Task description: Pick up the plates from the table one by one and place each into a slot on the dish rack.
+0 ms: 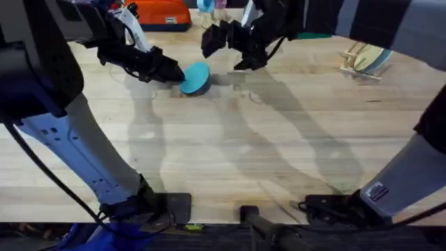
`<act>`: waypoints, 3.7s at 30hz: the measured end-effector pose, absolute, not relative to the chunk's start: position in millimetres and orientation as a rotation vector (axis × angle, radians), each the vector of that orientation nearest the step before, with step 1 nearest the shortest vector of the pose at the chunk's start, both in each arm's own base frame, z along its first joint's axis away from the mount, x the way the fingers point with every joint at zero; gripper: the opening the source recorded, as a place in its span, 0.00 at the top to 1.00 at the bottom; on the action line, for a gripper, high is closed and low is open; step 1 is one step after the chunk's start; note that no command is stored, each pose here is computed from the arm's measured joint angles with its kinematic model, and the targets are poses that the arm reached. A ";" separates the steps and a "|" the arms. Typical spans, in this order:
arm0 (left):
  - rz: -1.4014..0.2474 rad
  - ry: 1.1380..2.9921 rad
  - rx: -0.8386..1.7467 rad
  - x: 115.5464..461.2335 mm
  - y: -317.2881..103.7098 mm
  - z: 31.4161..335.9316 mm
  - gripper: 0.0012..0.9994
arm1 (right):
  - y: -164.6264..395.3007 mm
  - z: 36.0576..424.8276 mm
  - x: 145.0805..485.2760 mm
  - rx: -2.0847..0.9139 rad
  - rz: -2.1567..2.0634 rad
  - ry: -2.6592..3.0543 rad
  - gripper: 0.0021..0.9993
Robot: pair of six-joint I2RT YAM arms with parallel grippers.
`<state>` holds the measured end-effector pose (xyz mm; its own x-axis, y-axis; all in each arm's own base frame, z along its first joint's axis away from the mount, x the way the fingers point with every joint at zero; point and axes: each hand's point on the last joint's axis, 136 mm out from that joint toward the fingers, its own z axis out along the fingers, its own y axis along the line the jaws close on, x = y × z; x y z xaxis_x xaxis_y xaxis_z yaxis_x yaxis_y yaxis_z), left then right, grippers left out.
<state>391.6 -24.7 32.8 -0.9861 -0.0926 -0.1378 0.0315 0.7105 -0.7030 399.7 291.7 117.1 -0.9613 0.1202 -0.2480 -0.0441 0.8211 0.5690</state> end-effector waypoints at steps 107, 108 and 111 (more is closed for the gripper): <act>-0.884 2.692 0.131 360.2 -19.3 142.8 0.96 | 369.0 110.1 381.5 -0.436 1.161 2.581 0.97; -0.862 2.692 0.140 356.4 -18.6 148.5 0.96 | 368.1 118.2 382.4 -0.446 1.159 2.559 0.97; -0.812 2.680 0.169 347.7 -17.7 163.5 0.96 | 361.7 134.9 383.2 -0.469 1.129 2.525 0.97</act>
